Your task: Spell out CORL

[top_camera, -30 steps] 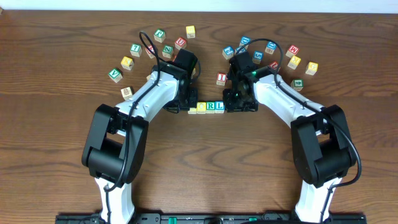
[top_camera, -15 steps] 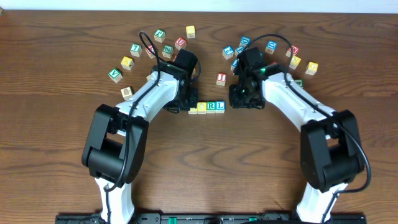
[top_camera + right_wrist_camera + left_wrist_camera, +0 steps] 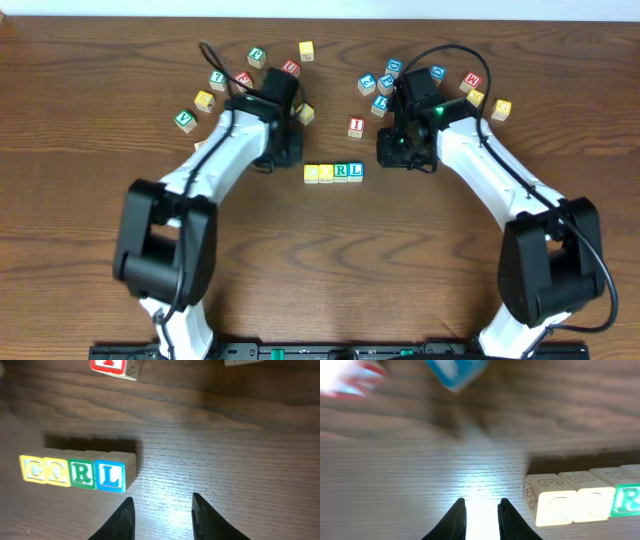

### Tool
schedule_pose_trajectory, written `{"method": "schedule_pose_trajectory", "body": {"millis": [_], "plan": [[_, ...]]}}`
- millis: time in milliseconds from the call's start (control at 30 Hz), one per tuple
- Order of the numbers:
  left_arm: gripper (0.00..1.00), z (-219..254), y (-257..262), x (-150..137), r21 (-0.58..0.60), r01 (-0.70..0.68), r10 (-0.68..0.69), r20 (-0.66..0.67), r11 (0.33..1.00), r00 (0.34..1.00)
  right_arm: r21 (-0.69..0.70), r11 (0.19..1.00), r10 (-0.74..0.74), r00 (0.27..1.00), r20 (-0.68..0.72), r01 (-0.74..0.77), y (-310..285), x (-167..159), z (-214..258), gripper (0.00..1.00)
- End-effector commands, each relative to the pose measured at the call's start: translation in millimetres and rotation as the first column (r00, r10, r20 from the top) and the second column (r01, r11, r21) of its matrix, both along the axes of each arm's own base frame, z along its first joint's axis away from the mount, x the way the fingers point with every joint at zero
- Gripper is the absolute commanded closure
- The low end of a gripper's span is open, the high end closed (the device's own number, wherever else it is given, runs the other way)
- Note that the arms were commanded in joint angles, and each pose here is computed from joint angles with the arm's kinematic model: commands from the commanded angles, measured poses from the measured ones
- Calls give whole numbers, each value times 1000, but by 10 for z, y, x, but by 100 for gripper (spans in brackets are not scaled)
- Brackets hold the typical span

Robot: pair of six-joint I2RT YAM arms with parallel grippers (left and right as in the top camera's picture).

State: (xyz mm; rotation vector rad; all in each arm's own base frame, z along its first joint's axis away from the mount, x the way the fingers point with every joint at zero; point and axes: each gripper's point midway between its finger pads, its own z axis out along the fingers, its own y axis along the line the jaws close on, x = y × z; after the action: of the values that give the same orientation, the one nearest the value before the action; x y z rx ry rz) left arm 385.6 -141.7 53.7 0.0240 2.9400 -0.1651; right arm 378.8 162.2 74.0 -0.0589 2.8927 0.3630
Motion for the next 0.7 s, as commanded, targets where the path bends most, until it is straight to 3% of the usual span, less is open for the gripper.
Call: {"method": "schedule_pose_trajectory", "body": {"millis": [0, 167, 433, 667], "plan": [[78, 349, 168, 78, 23, -7, 5, 94, 1000, 996, 10, 1000, -3, 998, 62, 3, -53, 65, 241, 67], [77, 711, 309, 116, 3, -34, 33, 180, 999, 983, 21, 1000, -1, 997, 74, 0, -42, 58, 307, 67], [62, 1217, 541, 125, -36, -87, 94, 299, 996, 949, 20, 1000, -1, 997, 73, 0, -45, 53, 313, 65], [59, 1469, 715, 110, -55, -125, 137, 358, 991, 924, 50, 998, 44, 997, 68, -47, 26, 18, 324, 62]]}}
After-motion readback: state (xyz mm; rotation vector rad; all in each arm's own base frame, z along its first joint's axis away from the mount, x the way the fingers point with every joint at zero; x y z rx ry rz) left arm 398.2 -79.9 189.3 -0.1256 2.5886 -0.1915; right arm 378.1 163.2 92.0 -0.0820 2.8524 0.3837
